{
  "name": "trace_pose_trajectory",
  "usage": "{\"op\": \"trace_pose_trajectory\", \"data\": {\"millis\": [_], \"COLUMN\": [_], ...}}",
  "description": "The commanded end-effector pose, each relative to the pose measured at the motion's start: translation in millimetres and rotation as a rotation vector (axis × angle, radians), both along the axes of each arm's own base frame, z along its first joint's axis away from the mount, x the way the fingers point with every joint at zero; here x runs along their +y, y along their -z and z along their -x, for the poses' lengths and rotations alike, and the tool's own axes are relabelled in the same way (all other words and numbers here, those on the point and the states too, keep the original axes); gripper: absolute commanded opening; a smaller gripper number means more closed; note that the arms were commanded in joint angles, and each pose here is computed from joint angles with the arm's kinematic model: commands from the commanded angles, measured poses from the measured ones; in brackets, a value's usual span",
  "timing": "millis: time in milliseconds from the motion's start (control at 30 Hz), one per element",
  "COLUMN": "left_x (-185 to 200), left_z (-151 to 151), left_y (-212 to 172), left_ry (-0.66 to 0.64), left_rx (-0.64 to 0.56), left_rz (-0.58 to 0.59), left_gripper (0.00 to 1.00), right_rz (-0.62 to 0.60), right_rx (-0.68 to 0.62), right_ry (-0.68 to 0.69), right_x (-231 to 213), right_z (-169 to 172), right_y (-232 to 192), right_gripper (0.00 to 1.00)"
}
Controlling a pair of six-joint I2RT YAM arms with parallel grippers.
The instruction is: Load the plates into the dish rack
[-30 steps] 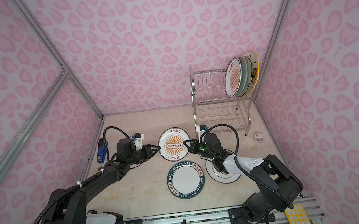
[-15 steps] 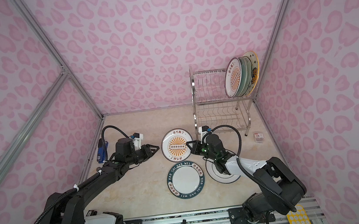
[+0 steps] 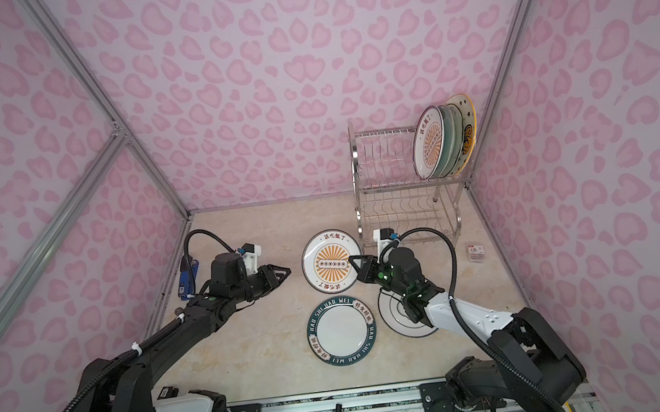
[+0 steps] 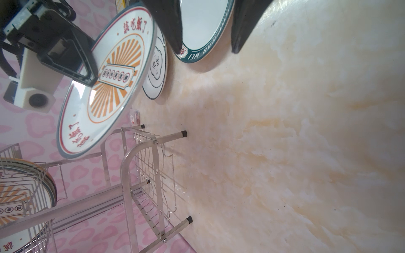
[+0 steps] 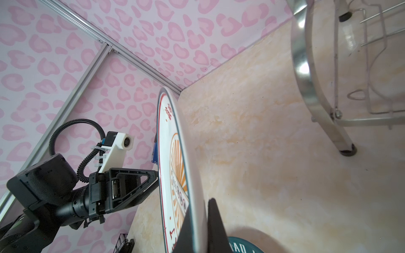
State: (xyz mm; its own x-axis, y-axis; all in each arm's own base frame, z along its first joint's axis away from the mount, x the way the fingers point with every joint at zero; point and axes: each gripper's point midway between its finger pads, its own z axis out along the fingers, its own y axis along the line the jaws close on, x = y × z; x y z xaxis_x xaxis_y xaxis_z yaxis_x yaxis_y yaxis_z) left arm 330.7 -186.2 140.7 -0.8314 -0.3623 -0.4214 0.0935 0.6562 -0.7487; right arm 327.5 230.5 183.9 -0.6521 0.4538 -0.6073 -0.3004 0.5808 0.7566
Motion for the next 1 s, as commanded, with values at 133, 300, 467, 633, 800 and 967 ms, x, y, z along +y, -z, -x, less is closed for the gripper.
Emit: {"op": "trace_pose_trajectory", "data": {"millis": [133, 300, 467, 633, 800, 967], "left_x": [-1, -1, -1, -2, -3, -3], "left_z": [-5, -4, -5, -5, -6, -6], "left_y": [-9, -6, -8, -7, -7, -7], "left_ry": [0.002, 0.002, 0.002, 0.004, 0.008, 0.009], "left_rx": [-0.033, -0.025, -0.030, -0.025, -0.026, -0.026], "left_rz": [0.001, 0.001, 0.006, 0.007, 0.011, 0.013], "left_gripper": [0.40, 0.39, 0.39, 0.39, 0.38, 0.37], "right_rz": [0.026, 0.034, 0.045, 0.048, 0.057, 0.069], "right_rx": [-0.060, -0.105, -0.159, -0.231, -0.303, -0.366], "right_ry": [0.039, 0.062, 0.094, 0.107, 0.103, 0.119], "right_x": [-12, -20, -33, -43, -56, -70], "right_z": [1, 3, 6, 11, 16, 19], "right_y": [-11, -23, -37, -59, -85, -113], "right_gripper": [0.00, 0.00, 0.00, 0.00, 0.00, 0.00]}}
